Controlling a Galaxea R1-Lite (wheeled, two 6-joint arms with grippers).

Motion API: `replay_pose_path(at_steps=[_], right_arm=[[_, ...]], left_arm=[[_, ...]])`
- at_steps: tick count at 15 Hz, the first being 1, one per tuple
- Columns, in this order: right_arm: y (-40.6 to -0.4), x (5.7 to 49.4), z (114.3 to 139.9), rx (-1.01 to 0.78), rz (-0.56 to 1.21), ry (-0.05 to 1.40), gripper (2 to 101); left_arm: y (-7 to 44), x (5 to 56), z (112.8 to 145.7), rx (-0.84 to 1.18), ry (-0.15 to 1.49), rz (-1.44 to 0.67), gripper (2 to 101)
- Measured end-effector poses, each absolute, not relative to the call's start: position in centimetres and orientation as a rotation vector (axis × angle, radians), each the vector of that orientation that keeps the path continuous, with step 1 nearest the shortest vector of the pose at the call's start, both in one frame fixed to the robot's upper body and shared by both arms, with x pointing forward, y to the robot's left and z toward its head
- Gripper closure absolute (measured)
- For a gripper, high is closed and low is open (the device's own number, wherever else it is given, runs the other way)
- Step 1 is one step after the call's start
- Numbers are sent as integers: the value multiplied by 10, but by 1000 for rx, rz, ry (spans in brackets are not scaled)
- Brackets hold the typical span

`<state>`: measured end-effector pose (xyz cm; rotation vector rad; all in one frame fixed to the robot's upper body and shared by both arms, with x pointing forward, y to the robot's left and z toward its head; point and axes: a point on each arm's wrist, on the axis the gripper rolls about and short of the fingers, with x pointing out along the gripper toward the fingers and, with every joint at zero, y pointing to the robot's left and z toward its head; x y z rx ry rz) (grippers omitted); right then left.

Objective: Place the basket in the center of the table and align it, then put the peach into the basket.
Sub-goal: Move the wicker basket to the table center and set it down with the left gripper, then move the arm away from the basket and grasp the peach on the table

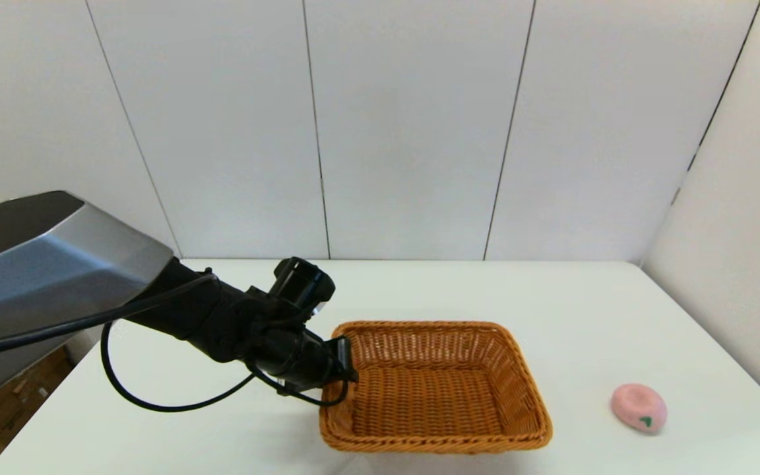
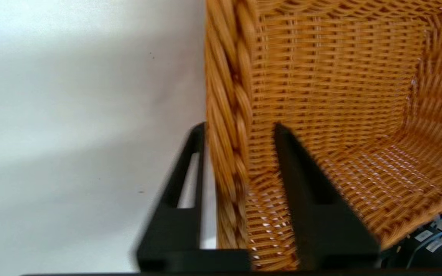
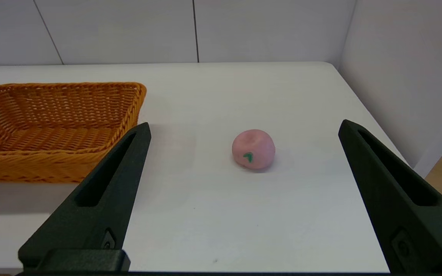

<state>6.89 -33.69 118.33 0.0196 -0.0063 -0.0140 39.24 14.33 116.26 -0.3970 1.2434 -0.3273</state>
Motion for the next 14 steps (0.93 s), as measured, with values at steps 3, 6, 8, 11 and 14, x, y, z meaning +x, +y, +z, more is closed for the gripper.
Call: replay_pose_path(at_steps=[3,6,8,11,14], right_arm=[[-337,69,1183,20,-14,-7,52],[-337,69,1183,20,-14,-6,52],[-337,69,1183,20,-14,-6,52],[-337,69,1183,20,-14,-6,52],[-337,69,1183,20,-14,-6,52]], left_arm=[[144,392,1167,-397,1231,-334,417],[148,387,1199,-417,1145,-375,300],[157,374,1241,-441,1042,-425,244],[185,329,1322,-461,809,-526,186],[227,262,1380,-457,575,-608,146]])
